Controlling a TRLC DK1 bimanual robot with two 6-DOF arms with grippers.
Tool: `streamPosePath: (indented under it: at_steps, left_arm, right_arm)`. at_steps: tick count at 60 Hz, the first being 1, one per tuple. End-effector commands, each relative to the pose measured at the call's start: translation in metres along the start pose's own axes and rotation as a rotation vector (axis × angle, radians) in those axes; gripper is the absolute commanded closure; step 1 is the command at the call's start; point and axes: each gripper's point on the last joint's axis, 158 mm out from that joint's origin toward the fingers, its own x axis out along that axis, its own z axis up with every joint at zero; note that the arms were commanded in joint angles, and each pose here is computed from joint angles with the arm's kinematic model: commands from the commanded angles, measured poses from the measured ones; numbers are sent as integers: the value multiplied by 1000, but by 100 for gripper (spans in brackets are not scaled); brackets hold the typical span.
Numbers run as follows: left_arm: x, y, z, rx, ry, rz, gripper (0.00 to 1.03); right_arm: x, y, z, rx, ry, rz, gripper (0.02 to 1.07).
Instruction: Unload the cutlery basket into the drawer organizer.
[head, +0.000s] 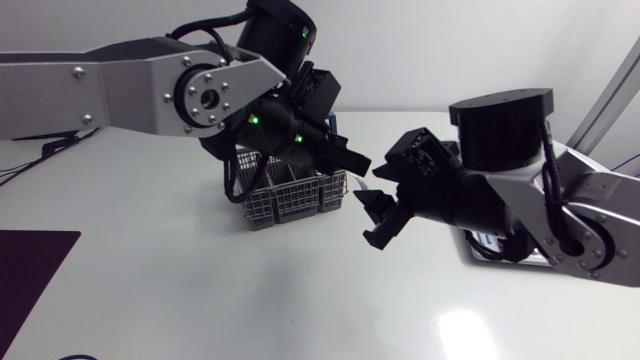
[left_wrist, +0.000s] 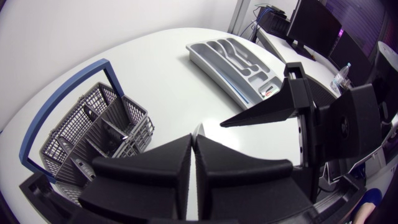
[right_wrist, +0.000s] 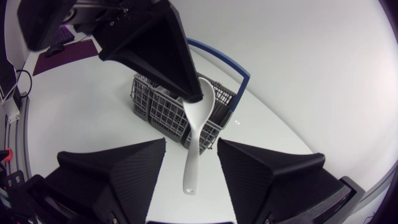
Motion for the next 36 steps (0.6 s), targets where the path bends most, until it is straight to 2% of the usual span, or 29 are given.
streamPosePath:
  at_steps: [1, 3, 11, 21, 36]
  left_arm:
    - [6, -4, 4, -38, 5, -20, 100]
    - [6, -4, 4, -40, 6, -23, 100]
    - [6, -4, 4, -65, 10, -41, 100]
    - [5, -4, 5, -81, 9, -55, 100]
    - [2, -8, 7, -91, 3, -74, 100]
  right_arm:
    - [6, -1, 12, 31, -12, -7, 57]
    - [8, -1, 13, 32, -12, -7, 60]
    - [15, -2, 16, 35, -7, -7, 86]
    - [21, -1, 12, 36, 8, -4, 97]
    - [23, 4, 4, 33, 30, 17, 100]
